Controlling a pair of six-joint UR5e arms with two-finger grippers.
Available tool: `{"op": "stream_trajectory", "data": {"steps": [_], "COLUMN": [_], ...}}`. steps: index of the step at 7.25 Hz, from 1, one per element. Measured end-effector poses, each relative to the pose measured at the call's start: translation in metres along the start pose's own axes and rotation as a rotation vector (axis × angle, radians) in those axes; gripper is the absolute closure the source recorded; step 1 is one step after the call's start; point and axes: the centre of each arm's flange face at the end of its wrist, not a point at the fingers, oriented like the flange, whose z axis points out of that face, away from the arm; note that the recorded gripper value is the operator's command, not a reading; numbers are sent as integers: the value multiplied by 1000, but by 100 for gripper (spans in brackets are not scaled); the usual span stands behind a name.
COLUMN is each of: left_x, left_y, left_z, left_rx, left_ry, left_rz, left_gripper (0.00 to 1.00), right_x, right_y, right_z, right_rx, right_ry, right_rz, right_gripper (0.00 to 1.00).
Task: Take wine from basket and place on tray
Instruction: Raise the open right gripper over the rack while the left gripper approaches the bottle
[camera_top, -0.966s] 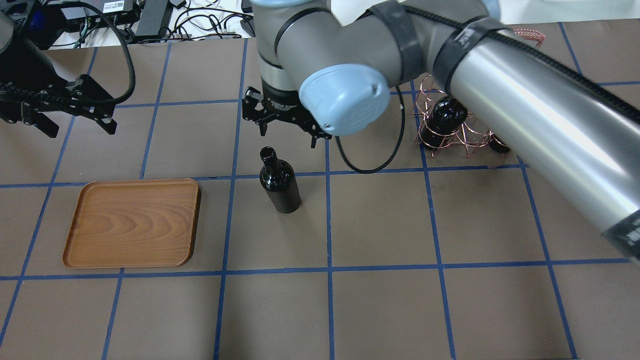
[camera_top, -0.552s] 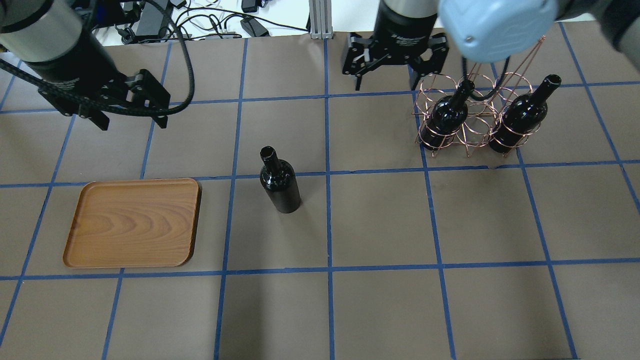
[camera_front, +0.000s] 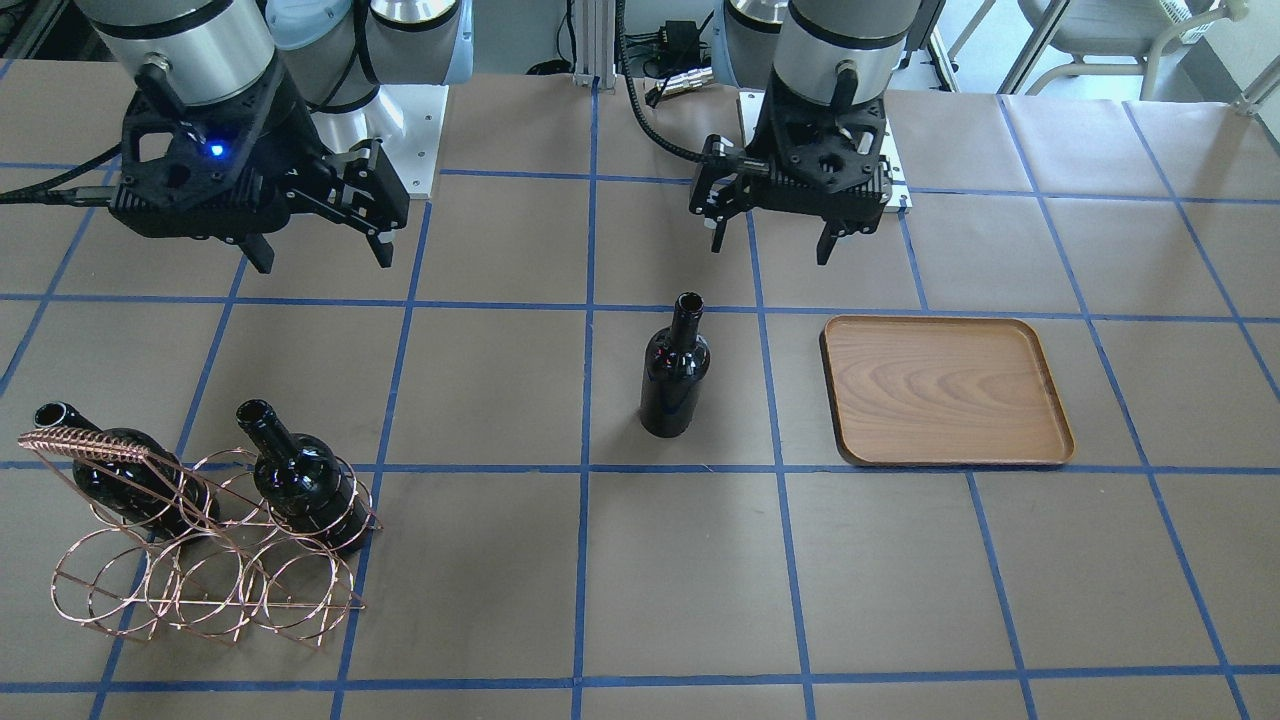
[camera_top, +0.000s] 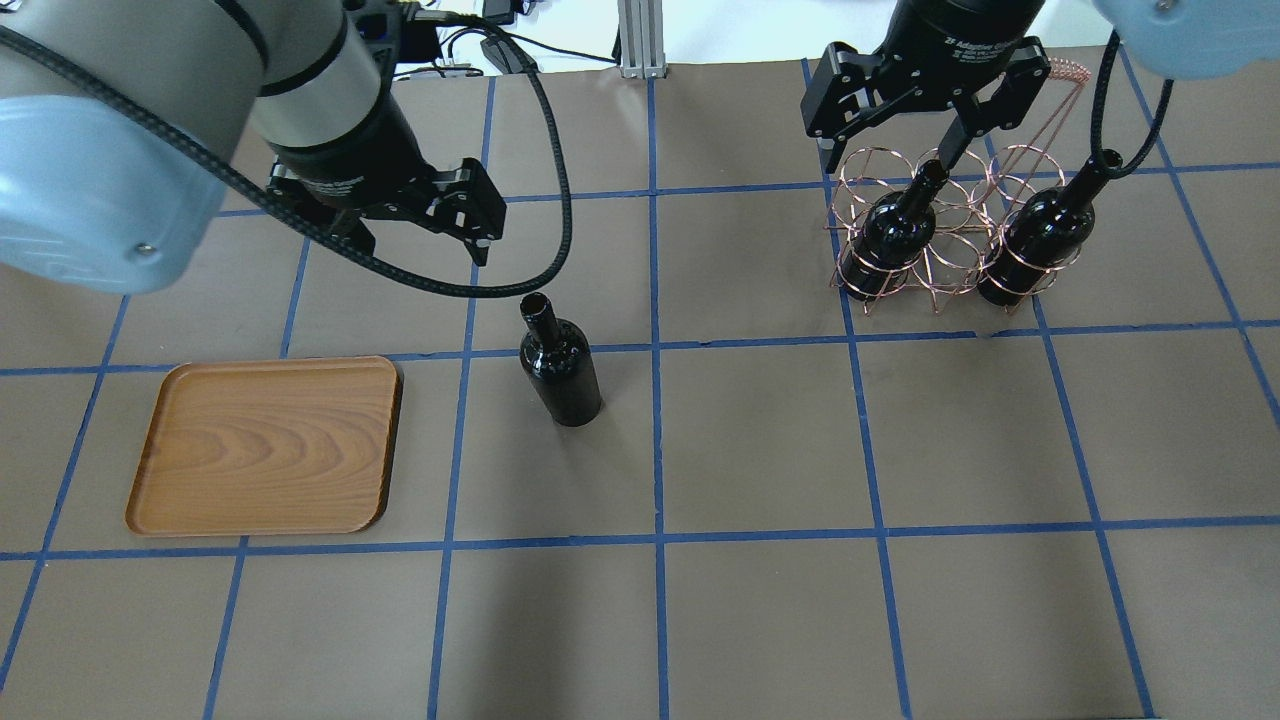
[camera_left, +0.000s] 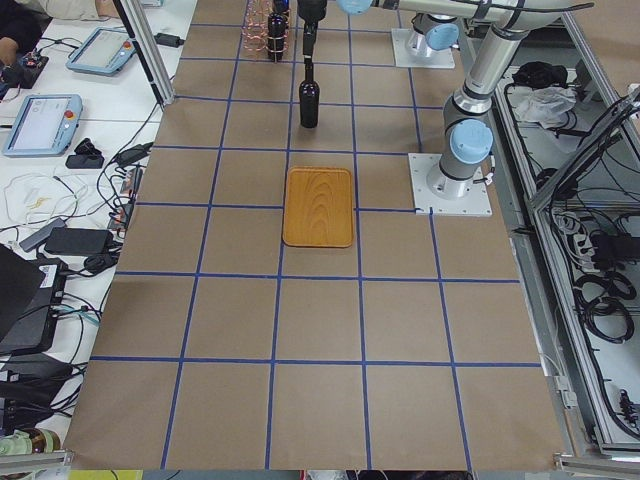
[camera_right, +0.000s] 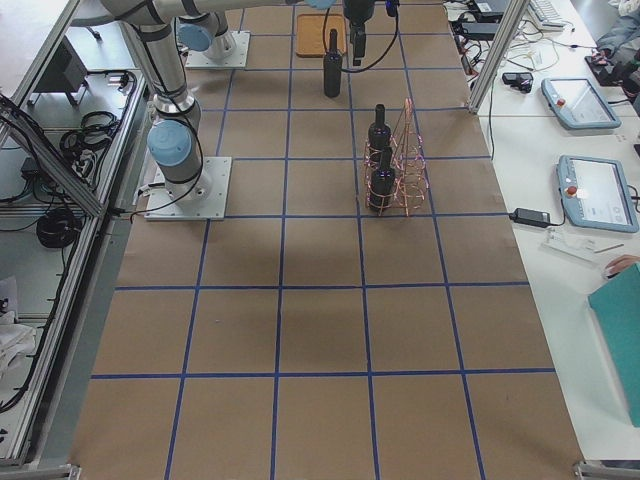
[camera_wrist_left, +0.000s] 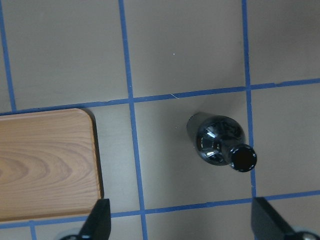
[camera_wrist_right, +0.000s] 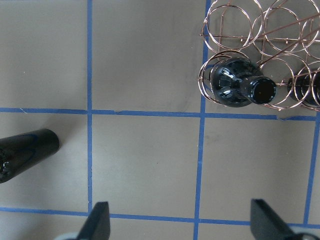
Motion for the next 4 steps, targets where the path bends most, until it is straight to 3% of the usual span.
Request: {"op": "stream_trajectory", "data": {"steps": [2,4], "left_x": [20,33], "left_y": [-15,-23], "left_z": [29,63], "left_rx": [-20,-46], "left_ry": [4,13], "left_rz": [32,55], "left_gripper": [1,4], "right_x": [17,21], "right_y": [3,19], "right_z": [-7,-3], "right_rx": [8,-22], "right_ry": [4,21], "right_rz": [21,25], "right_gripper": [0,0]}}
